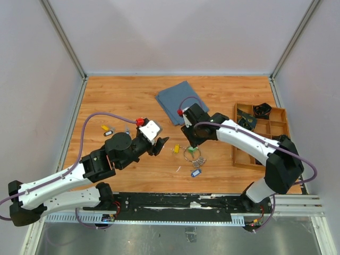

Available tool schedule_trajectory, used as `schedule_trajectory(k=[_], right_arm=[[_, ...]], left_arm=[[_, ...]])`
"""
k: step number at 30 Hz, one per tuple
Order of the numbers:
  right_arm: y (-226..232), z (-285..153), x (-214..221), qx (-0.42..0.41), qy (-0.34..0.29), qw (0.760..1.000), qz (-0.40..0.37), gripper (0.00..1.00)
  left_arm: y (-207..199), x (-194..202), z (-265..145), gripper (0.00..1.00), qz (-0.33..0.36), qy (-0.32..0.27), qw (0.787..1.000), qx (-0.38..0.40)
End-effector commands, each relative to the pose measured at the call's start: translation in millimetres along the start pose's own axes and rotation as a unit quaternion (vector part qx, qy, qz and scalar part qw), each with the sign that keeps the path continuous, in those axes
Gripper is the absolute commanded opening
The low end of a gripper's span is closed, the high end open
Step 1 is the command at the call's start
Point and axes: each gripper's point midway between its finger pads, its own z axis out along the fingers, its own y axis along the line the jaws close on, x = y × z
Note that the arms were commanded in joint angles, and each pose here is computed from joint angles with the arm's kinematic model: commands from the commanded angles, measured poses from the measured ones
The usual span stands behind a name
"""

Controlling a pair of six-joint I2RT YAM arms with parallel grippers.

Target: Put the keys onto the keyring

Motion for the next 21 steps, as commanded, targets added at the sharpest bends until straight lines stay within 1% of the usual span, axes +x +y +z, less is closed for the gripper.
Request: schedule_trajectory(k=[1,4,6,9,11,13,18,21], right_arm=[[-16.4,-20.9,-34.0,-0.026,-0.115,0.991,0.064,0.47],[-35.3,-37.5,-37.0,-0.025,-0.180,0.976,0.117,0.59],[-45.9,-49.5,-35.2,-0.016,-0.225,0.965,0.131,0.69],[-63.9,-72.5,-34.6,0.025,-0.290,0.944,0.157,0.83],[-76.2,-90.4,-30.4,0.055,-0.318,0.930,0.175,0.89],[-85.8,-109.8,-25.6,0.078,-0.342,0.918,0.185,0.99],[-92.4,-154.8,-20.3,0.097,-0.394,0.901,0.150,0.98],[-97.2,-175.4,-10.4,0.114,-0.421,0.890,0.135,0.98]], left_arm=[[8.8,-2.6,-1.3,0.60,-0.021,-0.003,1.000,-0.022],[13.4,9.0,7.8,0.61,-0.039,0.014,0.999,-0.022],[22.2,19.8,16.3,0.61,-0.064,0.031,0.997,-0.022],[38.0,34.2,26.7,0.63,-0.105,0.048,0.993,-0.026],[50.7,41.4,31.2,0.65,-0.133,0.050,0.989,-0.036],[62.7,44.6,32.5,0.68,-0.162,0.043,0.985,-0.049],[100.2,47.1,22.6,0.82,-0.219,0.017,0.969,-0.113],[117.6,44.1,7.0,0.92,-0.229,-0.007,0.960,-0.163]])
